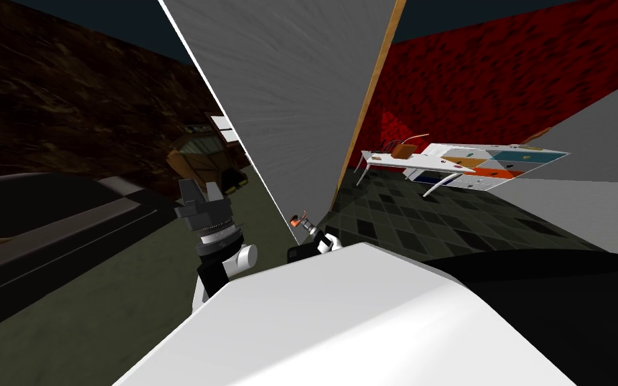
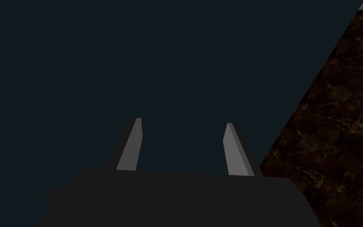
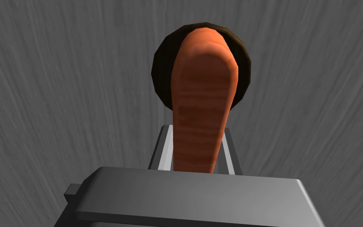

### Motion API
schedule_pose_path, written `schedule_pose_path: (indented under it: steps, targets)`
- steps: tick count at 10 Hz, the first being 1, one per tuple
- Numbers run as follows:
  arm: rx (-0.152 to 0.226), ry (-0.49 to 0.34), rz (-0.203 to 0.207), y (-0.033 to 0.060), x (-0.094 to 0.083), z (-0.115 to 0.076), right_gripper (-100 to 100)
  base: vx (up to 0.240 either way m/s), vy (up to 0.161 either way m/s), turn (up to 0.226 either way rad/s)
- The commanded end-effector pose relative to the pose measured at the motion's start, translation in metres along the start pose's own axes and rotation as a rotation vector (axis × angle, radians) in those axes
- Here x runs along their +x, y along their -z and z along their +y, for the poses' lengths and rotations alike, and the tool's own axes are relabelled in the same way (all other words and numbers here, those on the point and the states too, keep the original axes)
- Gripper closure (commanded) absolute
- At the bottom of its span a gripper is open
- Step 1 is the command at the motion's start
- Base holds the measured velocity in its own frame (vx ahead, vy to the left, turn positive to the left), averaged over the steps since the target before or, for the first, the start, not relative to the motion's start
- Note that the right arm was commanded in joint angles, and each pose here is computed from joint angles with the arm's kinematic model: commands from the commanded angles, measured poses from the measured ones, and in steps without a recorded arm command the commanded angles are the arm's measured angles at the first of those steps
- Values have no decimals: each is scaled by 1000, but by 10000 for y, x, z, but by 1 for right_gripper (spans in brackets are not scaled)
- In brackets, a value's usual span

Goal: Push the door open

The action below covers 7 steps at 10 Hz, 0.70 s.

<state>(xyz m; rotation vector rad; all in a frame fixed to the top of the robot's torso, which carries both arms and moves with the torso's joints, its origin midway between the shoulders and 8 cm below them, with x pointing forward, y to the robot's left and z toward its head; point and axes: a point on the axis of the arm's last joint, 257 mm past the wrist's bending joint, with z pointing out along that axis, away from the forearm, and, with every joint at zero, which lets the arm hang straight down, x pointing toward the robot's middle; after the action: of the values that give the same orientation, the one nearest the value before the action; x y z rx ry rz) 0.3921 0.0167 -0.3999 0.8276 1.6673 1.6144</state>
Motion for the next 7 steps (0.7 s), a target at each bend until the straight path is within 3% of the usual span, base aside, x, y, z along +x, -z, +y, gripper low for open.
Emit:
schedule_pose_path:
  steps: [1, 7]
  targets:
    - [-1, 9, -28, -13, -150, 22, 100, 125, 154, -31]
    - [4, 14, -122, 22, -568, 5, 100, 116, 146, -41]
